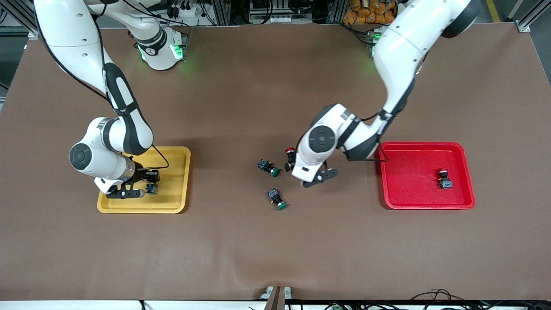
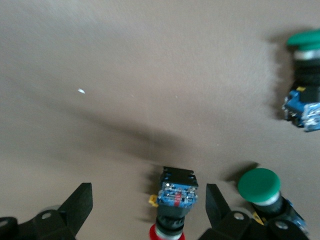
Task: Place red and yellow buttons in trays
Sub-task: 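Place the orange button in the yellow tray while the left gripper grasps a red button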
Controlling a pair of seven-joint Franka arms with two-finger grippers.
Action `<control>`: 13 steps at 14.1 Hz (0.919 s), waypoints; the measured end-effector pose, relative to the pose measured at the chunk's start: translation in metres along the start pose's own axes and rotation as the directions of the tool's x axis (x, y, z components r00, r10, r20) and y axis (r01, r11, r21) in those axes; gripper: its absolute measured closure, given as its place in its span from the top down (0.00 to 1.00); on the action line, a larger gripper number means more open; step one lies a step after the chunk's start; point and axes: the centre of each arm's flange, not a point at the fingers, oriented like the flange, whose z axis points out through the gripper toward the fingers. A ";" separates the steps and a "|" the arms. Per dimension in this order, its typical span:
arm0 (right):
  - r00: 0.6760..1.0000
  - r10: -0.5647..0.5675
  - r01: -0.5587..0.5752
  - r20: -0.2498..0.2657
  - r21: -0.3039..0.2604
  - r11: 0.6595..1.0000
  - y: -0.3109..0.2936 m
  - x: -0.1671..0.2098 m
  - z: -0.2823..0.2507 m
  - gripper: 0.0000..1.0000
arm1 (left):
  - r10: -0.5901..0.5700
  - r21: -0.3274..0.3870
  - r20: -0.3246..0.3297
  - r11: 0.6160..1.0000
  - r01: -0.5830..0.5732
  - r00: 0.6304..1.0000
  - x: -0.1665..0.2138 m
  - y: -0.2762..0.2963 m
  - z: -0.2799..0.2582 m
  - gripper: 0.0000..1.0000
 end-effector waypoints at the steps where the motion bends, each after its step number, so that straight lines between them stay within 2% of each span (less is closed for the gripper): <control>1: 1.000 -0.001 0.001 0.001 0.002 1.000 -0.001 0.000 0.000 0.49 | 0.000 0.011 -0.009 1.000 0.000 1.000 -0.010 0.006 0.012 1.00; 4: 0.999 -0.013 0.011 0.038 0.027 1.000 -0.008 0.000 -0.018 0.81 | 0.000 0.017 -0.015 1.000 0.000 1.000 -0.036 0.019 0.036 1.00; 6: 0.998 -0.035 0.032 0.055 0.062 0.998 -0.018 0.000 -0.057 0.99 | -0.002 0.017 -0.016 1.000 0.003 1.000 -0.037 0.020 0.040 1.00; 7: 0.997 -0.050 0.045 0.056 0.082 0.996 -0.024 0.000 -0.085 1.00 | -0.005 0.016 -0.019 1.000 0.005 1.000 -0.035 0.019 0.040 1.00; 8: 0.997 -0.063 0.058 0.053 0.101 0.993 -0.028 -0.001 -0.118 1.00 | -0.004 0.016 -0.024 1.000 0.005 1.000 -0.033 0.019 0.039 0.93; 9: 0.996 -0.079 0.074 0.046 0.112 0.991 -0.030 -0.002 -0.153 1.00 | -0.001 0.017 -0.031 1.000 0.001 1.000 -0.032 0.019 0.039 0.93; 10: 0.994 -0.099 0.095 0.036 0.104 0.990 -0.028 -0.004 -0.189 1.00 | 0.001 0.016 -0.034 1.000 0.000 0.999 -0.032 0.019 0.038 0.89; 13: 0.991 -0.129 0.128 0.026 0.034 0.991 -0.008 -0.015 -0.303 1.00 | 0.000 0.014 -0.037 1.000 0.000 0.999 -0.030 0.019 0.036 0.55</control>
